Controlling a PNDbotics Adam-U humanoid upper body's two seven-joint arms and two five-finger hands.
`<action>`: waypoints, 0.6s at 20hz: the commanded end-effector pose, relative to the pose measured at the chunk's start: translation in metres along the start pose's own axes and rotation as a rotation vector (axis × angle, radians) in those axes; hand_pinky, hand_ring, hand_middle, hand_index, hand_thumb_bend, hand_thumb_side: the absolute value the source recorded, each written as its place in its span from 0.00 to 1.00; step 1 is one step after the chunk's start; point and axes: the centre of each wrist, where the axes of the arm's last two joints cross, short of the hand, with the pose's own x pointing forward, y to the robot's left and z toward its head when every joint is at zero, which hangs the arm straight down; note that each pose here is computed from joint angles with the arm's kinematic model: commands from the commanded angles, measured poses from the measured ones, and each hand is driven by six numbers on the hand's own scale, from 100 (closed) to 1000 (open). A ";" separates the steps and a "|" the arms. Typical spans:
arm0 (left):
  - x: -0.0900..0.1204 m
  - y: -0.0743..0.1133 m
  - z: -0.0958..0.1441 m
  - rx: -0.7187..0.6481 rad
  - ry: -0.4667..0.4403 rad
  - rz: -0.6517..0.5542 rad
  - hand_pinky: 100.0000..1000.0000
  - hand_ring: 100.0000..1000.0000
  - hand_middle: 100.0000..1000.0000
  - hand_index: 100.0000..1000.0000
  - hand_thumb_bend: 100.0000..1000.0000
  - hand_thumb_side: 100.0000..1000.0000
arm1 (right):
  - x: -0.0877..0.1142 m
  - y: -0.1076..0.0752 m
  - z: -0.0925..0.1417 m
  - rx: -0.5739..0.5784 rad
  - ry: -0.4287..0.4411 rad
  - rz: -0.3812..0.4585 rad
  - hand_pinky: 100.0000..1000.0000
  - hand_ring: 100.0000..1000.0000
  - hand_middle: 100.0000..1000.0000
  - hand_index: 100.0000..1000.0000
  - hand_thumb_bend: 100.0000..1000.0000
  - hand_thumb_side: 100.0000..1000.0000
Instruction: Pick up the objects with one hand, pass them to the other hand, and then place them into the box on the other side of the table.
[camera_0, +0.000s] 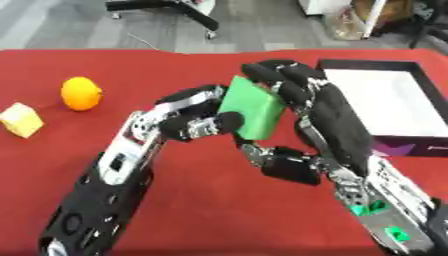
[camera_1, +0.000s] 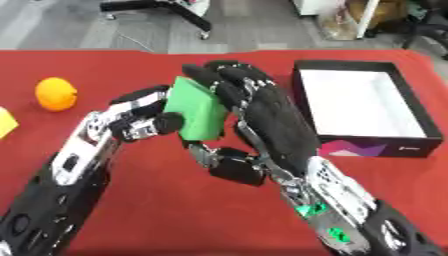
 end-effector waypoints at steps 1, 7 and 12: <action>0.009 0.001 -0.001 -0.011 -0.019 -0.023 0.65 0.64 0.51 0.60 0.00 0.59 | -0.004 -0.011 -0.007 -0.089 0.023 0.021 0.67 0.72 0.52 0.82 0.00 0.00; 0.006 0.002 0.003 0.002 0.003 -0.015 0.65 0.64 0.53 0.64 0.00 0.67 | -0.004 -0.010 -0.006 -0.186 0.055 -0.002 0.62 0.67 0.46 0.70 0.00 0.00; -0.002 0.002 0.010 0.025 0.046 -0.013 0.65 0.66 0.57 0.67 0.00 0.80 | -0.004 -0.010 -0.005 -0.240 0.076 -0.015 0.61 0.66 0.44 0.65 0.00 0.01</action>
